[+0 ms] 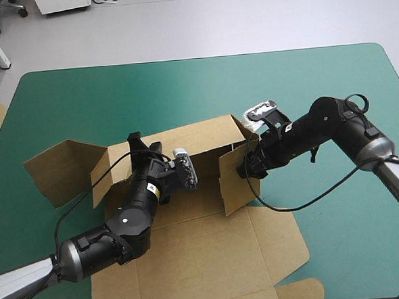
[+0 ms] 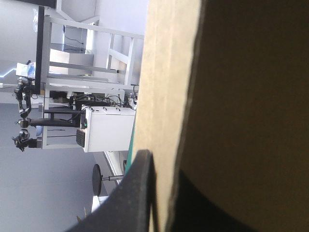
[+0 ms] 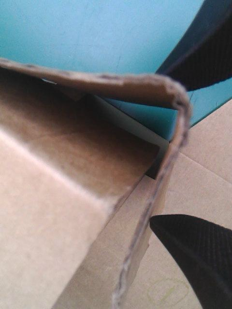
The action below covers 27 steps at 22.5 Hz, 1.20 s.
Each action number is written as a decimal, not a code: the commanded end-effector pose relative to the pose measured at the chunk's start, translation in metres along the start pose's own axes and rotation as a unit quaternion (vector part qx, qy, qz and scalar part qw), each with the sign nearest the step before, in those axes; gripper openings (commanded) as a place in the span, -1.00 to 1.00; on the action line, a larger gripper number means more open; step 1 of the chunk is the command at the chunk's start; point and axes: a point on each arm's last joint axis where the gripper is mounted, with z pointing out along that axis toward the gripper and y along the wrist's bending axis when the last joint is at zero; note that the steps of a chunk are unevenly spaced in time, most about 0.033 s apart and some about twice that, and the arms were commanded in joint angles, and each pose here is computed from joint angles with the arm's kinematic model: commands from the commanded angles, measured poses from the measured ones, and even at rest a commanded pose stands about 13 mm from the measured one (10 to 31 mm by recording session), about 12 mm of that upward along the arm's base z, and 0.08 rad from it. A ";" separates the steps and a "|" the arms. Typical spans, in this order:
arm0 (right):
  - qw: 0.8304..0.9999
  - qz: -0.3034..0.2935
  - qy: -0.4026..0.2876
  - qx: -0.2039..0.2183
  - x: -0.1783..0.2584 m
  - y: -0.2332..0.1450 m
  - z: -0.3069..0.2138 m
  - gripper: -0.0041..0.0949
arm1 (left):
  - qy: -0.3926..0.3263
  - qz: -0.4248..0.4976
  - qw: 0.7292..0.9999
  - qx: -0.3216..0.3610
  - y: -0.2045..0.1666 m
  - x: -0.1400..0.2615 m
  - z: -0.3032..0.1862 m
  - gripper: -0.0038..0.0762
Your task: Fold the box
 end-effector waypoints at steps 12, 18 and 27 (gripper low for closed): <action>0.998 -0.039 -0.049 -0.004 0.010 0.018 0.021 0.39 | 0.007 -0.056 0.998 0.027 -0.003 0.001 -0.004 -0.93; 0.993 -0.052 -0.108 0.005 0.005 0.017 0.024 0.30 | 0.009 -0.057 0.998 0.026 -0.003 0.002 -0.004 -0.93; 0.987 -0.056 -0.148 0.018 -0.002 0.015 0.023 0.17 | 0.010 -0.069 0.997 0.026 -0.003 0.002 -0.004 -0.93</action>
